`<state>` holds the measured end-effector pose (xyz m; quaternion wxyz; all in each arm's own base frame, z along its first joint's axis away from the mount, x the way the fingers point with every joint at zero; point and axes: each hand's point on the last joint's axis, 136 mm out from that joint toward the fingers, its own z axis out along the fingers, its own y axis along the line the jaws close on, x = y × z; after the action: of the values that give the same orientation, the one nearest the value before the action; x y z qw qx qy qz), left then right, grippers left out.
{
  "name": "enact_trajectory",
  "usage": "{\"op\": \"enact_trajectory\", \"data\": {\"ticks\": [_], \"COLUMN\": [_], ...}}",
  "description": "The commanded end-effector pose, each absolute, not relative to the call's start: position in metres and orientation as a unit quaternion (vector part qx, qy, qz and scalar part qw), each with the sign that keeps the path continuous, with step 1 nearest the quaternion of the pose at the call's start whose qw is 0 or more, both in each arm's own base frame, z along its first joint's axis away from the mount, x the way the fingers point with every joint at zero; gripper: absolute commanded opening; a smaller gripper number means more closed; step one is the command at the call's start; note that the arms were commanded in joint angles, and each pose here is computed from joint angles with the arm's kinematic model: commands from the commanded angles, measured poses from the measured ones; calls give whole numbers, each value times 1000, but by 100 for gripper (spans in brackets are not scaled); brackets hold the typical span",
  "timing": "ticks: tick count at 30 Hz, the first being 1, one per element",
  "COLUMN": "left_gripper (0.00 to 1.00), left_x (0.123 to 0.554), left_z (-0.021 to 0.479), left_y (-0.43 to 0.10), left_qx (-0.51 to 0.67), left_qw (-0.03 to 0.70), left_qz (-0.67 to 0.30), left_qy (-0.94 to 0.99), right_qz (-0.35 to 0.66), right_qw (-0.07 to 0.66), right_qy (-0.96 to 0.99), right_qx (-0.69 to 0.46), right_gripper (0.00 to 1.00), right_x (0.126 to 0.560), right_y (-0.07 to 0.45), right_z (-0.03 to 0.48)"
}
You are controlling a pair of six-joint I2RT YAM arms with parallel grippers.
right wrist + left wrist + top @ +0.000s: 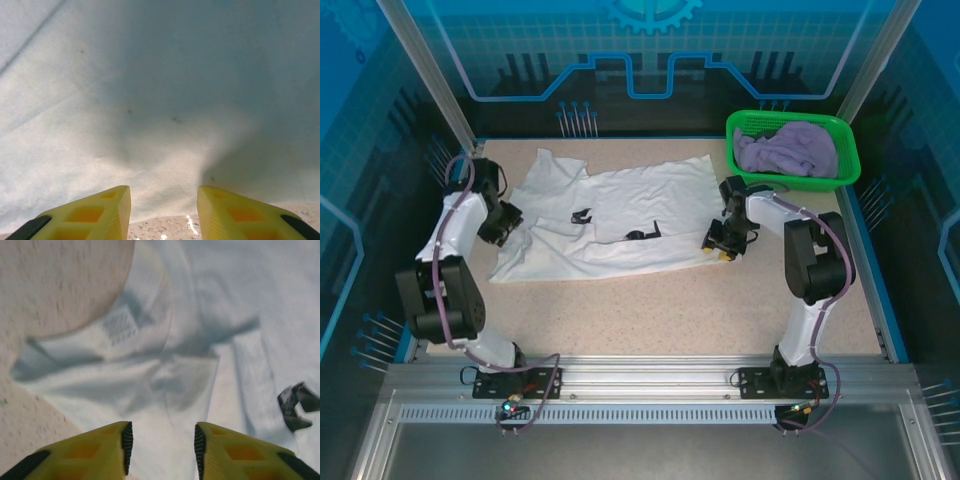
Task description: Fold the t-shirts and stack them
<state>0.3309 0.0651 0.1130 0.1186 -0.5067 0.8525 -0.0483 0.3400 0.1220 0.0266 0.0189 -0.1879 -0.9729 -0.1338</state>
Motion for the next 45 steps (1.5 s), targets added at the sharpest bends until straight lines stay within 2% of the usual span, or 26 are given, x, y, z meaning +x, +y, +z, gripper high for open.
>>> {"op": "enact_trajectory", "data": {"ticks": [1,3,6,8,11,14,20,24,28,31,34,36,40,45], "left_gripper": [37,38,37,37,44,45,45,47,57,66,74,75,69,67], "left_x": [319,319,300,268,221,193,175,174,203,253,317,353,403,419], "left_z": [72,58,32,19,14,10,13,29,71,103,125,130,111,74], "left_y": [36,34,41,53,67,73,79,84,94,89,62,41,12,2], "left_qx": [-555,-559,-567,-584,-617,-649,-663,-678,-679,-629,-526,-467,-404,-344], "left_qw": [58,54,19,-18,-48,-60,-76,-58,20,81,121,131,102,56], "left_qz": [-134,-145,-103,-38,27,29,35,30,8,-29,-65,-87,-162,-147], "left_qy": [819,814,817,811,785,758,744,732,734,773,839,870,894,926], "right_qz": [-135,-133,-123,-107,-89,-97,-96,-103,-105,-114,-163,-221,-290,-300], "right_qw": [16,22,36,56,78,81,103,100,48,-24,-83,-94,-60,-35], "right_qy": [-970,-970,-967,-962,-954,-948,-939,-934,-941,-957,-969,-967,-955,-949], "right_qx": [-201,-204,-221,-244,-275,-292,-315,-326,-319,-266,-164,-89,23,88], "right_gripper": [41,40,40,39,39,39,40,46,49,50,49,49,48,50], "right_x": [344,344,340,333,319,312,287,277,285,314,353,372,384,385], "right_y": [118,117,110,100,86,83,82,82,83,97,147,198,294,369], "right_z": [28,24,15,7,1,1,1,7,30,61,92,107,106,85]}}
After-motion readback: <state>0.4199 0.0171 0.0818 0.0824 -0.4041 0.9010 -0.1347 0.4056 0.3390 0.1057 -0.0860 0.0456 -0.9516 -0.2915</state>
